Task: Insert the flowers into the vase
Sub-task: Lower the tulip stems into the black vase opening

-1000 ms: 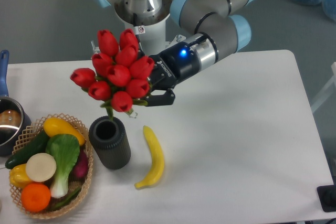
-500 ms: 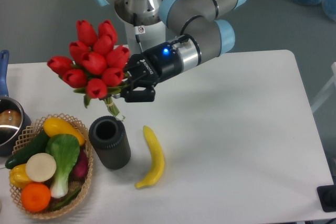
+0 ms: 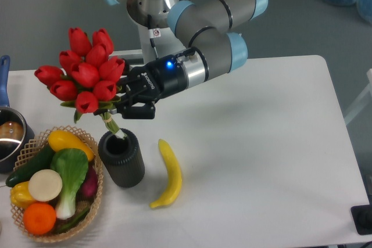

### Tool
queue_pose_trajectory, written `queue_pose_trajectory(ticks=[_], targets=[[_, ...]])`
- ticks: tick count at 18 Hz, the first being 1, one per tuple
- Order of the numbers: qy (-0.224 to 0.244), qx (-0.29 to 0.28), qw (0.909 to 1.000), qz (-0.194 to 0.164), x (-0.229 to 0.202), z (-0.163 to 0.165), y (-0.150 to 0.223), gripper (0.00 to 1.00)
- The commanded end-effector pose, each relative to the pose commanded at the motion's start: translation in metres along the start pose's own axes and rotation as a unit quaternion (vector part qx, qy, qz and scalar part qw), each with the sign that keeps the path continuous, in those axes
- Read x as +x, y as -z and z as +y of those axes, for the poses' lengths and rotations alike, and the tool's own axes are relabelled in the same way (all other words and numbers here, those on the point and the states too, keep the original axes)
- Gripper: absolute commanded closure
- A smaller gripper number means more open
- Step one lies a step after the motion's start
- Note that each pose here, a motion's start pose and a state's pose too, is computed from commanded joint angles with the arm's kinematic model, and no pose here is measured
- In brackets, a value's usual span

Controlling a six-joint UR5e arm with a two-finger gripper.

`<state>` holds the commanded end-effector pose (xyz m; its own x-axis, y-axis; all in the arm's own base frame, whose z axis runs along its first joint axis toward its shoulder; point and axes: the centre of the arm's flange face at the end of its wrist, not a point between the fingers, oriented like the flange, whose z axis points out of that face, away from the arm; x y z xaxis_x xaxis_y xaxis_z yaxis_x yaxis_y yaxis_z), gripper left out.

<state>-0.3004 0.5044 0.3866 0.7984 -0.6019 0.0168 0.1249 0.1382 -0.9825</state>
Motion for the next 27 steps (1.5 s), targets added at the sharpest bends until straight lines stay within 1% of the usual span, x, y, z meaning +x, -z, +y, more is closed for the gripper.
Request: queue_pose_trajectory(ticks=[3, 6, 8, 15, 27], targets=[[-0.001, 0.001, 1.0000, 0.001, -0.001, 0.002, 0.000, 0.67], [-0.017, 0.002, 0.9999, -0.002, -0.003, 0.017, 0.002, 0.67], [-0.013, 0.003, 0.9999, -0.004, 0.001, 0.024, 0.004, 0.67], [-0.007, 0.003, 1.0000, -0.005, 0.004, 0.024, 0.005, 0.67], [0.015, -0.001, 0.9998, -0.009, 0.007, 0.050, 0.008, 0.66]])
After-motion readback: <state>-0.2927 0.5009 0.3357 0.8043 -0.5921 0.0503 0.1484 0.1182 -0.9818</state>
